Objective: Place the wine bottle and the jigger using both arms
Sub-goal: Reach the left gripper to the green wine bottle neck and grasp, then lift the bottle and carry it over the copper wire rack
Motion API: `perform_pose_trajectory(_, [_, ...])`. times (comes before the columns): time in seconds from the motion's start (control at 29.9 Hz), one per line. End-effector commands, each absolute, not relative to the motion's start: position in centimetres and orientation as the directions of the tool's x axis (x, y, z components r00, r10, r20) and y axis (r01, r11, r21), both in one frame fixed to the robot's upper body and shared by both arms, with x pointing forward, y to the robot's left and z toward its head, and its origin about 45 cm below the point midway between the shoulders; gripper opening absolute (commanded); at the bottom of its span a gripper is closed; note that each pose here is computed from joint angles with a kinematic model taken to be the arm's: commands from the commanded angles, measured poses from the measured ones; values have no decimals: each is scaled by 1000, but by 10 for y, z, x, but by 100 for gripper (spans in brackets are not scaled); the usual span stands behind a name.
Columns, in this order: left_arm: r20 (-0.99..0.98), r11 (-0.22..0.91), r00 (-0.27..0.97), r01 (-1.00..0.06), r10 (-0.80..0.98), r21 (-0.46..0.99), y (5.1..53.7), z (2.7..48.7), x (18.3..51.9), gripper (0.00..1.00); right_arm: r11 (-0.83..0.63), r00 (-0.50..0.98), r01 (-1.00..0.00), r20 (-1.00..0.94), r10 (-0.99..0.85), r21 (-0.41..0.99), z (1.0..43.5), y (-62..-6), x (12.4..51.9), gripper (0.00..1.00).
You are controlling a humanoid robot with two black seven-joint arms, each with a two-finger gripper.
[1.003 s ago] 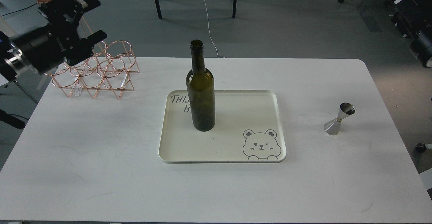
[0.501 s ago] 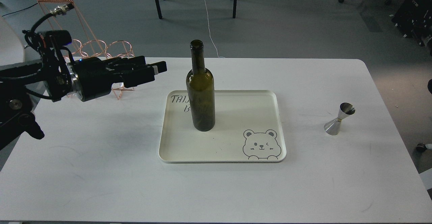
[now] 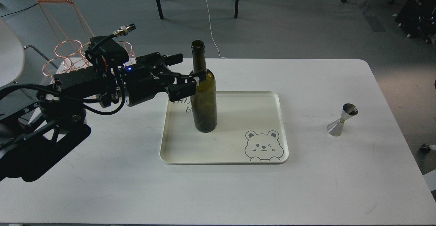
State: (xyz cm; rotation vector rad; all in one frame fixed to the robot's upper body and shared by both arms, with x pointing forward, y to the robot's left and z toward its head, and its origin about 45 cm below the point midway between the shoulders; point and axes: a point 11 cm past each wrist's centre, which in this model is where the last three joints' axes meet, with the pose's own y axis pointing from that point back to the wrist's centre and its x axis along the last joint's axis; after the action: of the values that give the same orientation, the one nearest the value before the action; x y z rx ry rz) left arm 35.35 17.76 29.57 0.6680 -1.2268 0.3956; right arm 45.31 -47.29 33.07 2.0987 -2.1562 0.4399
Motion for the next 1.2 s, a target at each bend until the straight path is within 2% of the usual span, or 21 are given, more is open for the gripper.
perform_pose_trajectory(0.0, [951, 754, 304, -609, -63, 245, 169, 293, 355, 89, 8, -45, -991, 271, -962, -135, 331, -473, 453, 97])
perform_pose_trajectory(0.13, [949, 744, 311, -624, -47, 241, 164, 291, 361, 86, 8, -45, -991, 271, -962, -135, 331, -473, 453, 97])
perform_pose_trajectory(0.23, [946, 726, 320, -641, -41, 248, 168, 287, 369, 79, 7, -43, -991, 270, -962, -136, 331, -472, 453, 97])
perform_pose_trajectory(0.27, [949, 725, 314, -644, -39, 243, 168, 289, 370, 75, 7, -43, -991, 270, -962, -136, 331, -472, 453, 97])
perform_pose_trajectory(0.3, [951, 726, 306, -646, -37, 236, 167, 292, 371, 66, 7, -43, -991, 270, -962, -136, 331, -472, 453, 97])
perform_pose_trajectory(0.37, [953, 726, 301, -647, -38, 233, 167, 294, 373, 40, 7, -43, -991, 270, -962, -136, 331, -472, 453, 97])
perform_pose_trajectory(0.47, [954, 725, 297, -649, -37, 230, 167, 295, 373, 28, 8, -44, -991, 272, -961, -133, 330, -473, 453, 97])
perform_pose_trajectory(0.67, [961, 731, 274, -648, -37, 213, 167, 304, 373, 12, 9, -45, -991, 271, -962, -131, 329, -473, 452, 97])
perform_pose_trajectory(0.94, [983, 741, 185, -658, -15, 135, 172, 339, 373, 9, 6, -43, -991, 271, -962, -134, 330, -472, 453, 97])
perform_pose_trajectory(1.17, [991, 654, 135, -749, -4, 104, 243, 396, 386, 9, 6, -44, -990, 272, -961, -139, 333, -473, 454, 97])
